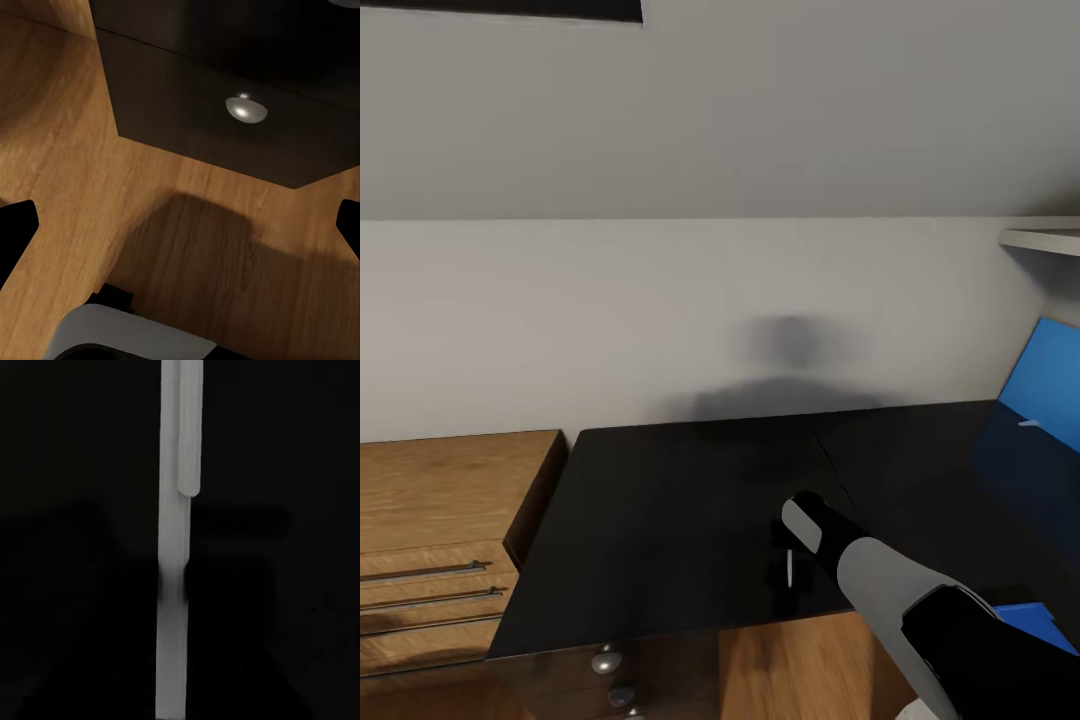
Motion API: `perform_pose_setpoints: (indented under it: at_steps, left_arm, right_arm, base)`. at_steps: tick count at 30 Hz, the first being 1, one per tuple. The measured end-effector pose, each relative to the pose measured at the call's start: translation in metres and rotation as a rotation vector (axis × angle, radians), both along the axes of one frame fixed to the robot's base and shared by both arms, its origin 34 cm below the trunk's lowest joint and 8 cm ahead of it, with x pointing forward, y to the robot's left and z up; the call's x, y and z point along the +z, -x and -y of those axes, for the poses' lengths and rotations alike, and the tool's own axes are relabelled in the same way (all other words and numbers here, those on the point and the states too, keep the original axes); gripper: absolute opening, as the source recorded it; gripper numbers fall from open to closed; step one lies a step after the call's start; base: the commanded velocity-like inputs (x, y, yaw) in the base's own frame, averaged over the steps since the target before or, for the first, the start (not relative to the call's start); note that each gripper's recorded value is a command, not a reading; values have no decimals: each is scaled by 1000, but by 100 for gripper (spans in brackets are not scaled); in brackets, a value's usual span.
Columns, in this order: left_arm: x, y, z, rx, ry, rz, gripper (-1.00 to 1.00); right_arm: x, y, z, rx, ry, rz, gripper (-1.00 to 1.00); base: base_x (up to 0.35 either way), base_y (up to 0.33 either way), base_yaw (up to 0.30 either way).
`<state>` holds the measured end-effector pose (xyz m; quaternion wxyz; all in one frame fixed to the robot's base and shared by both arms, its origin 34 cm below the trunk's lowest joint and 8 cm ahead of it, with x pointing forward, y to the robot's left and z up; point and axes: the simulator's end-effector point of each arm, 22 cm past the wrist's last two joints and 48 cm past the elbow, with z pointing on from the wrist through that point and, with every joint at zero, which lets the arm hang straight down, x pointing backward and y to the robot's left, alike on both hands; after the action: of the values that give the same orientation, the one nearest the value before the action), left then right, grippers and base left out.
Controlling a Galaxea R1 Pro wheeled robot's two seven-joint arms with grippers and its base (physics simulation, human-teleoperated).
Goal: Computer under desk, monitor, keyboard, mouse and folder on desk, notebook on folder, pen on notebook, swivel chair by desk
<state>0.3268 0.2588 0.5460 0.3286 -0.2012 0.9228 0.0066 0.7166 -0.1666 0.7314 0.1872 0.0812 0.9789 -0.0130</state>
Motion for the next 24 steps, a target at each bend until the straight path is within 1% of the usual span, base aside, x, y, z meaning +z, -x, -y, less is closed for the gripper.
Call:
perform_pose_setpoints:
  at_steps: [19, 24]
  left_arm:
    - [0, 0, 0, -1, 0, 0, 100]
    - [7, 0, 0, -1, 1, 0, 100]
  right_arm:
    - [0, 0, 1, -2, 0, 1, -100]
    - [7, 0, 0, -2, 0, 1, -100]
  base:
    - [0, 0, 0]
    - [0, 0, 0]
